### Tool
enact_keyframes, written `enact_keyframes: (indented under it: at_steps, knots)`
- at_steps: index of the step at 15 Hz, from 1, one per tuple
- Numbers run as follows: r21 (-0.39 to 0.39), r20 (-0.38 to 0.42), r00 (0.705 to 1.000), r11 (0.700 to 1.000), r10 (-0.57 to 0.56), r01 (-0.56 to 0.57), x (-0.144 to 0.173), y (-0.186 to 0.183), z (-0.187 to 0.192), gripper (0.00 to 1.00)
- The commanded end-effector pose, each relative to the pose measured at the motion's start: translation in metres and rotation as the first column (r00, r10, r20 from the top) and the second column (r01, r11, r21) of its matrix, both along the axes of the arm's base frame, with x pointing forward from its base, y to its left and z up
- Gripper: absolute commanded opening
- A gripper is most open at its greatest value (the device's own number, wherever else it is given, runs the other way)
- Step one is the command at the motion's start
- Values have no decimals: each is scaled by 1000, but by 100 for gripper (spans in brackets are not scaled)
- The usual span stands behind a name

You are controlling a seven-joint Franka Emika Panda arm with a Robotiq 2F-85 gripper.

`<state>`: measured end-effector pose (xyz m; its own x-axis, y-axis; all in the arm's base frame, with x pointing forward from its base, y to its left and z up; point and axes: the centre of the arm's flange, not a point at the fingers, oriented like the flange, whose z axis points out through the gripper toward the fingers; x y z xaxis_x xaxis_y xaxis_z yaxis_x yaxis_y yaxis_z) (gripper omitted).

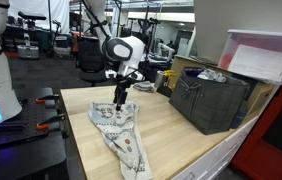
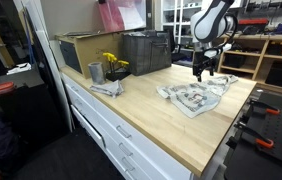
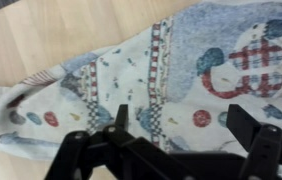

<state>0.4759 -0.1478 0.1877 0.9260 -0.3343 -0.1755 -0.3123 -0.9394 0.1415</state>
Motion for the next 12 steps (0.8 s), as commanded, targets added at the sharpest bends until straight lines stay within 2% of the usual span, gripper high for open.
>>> enact_keyframes:
  at_steps: [1, 8, 12]
  knots:
    - [81, -8, 999, 996, 46, -46, 9, 36, -2, 100]
    - [137, 0, 989, 980, 148, -146, 23, 128, -30, 100]
    - [143, -22, 983, 974, 183, -178, 22, 160, -56, 100]
